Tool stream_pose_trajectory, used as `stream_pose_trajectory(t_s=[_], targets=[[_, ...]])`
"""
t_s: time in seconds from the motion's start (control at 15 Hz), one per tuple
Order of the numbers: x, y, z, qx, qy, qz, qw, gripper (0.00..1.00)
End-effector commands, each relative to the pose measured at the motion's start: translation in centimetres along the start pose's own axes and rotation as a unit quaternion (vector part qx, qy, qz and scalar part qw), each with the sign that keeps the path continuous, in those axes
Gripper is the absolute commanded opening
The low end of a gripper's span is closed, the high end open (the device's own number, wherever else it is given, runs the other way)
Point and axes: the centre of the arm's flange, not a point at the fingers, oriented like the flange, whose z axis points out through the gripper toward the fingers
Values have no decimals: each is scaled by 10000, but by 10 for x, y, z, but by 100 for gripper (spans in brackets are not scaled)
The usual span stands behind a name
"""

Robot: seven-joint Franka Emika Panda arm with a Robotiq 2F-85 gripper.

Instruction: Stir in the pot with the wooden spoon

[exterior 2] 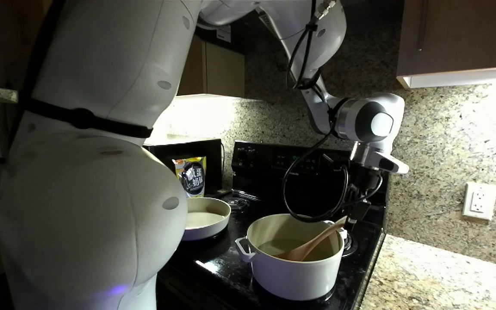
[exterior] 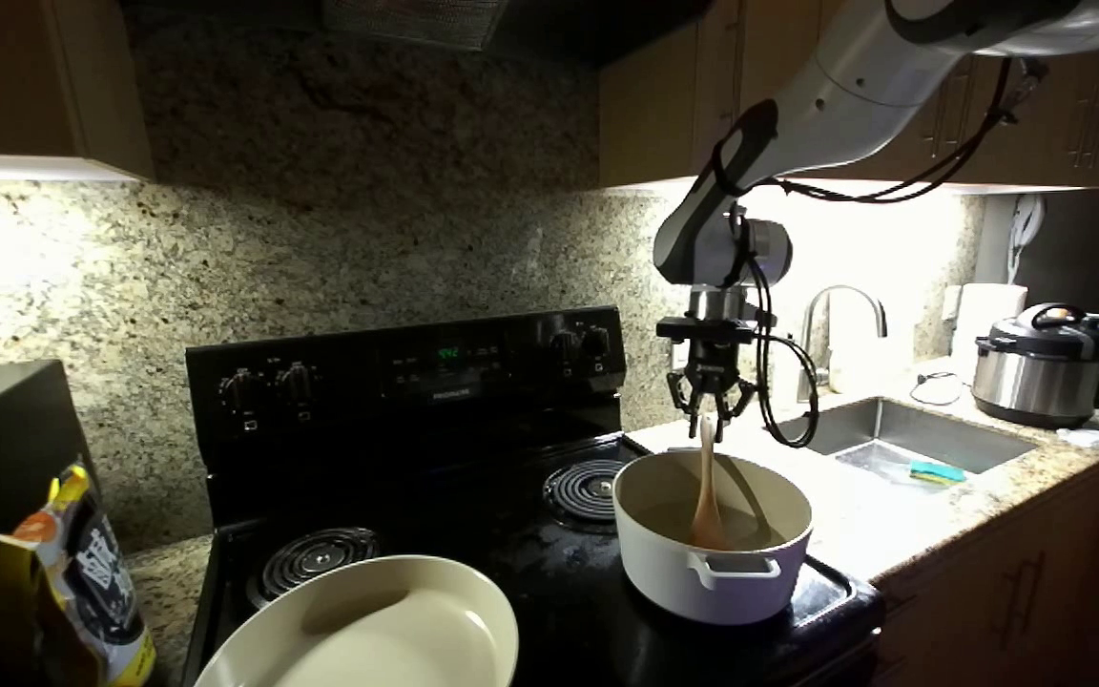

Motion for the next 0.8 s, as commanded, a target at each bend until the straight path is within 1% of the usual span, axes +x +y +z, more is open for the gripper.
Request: stream_pose_trajectory(t_s=[0.0,0.07,0.2,0.47,0.73], targets=[[0,-3,-2,-64,-24,23,10000,10],[-1,-3,-3,-61,-15,-3,10000,6],[-4,-4,-3,-44,4,-31,10000,8],[-18,0,-9,46,115,-60,9999,8],[-39,8,-24,74,500,0,9987,8]])
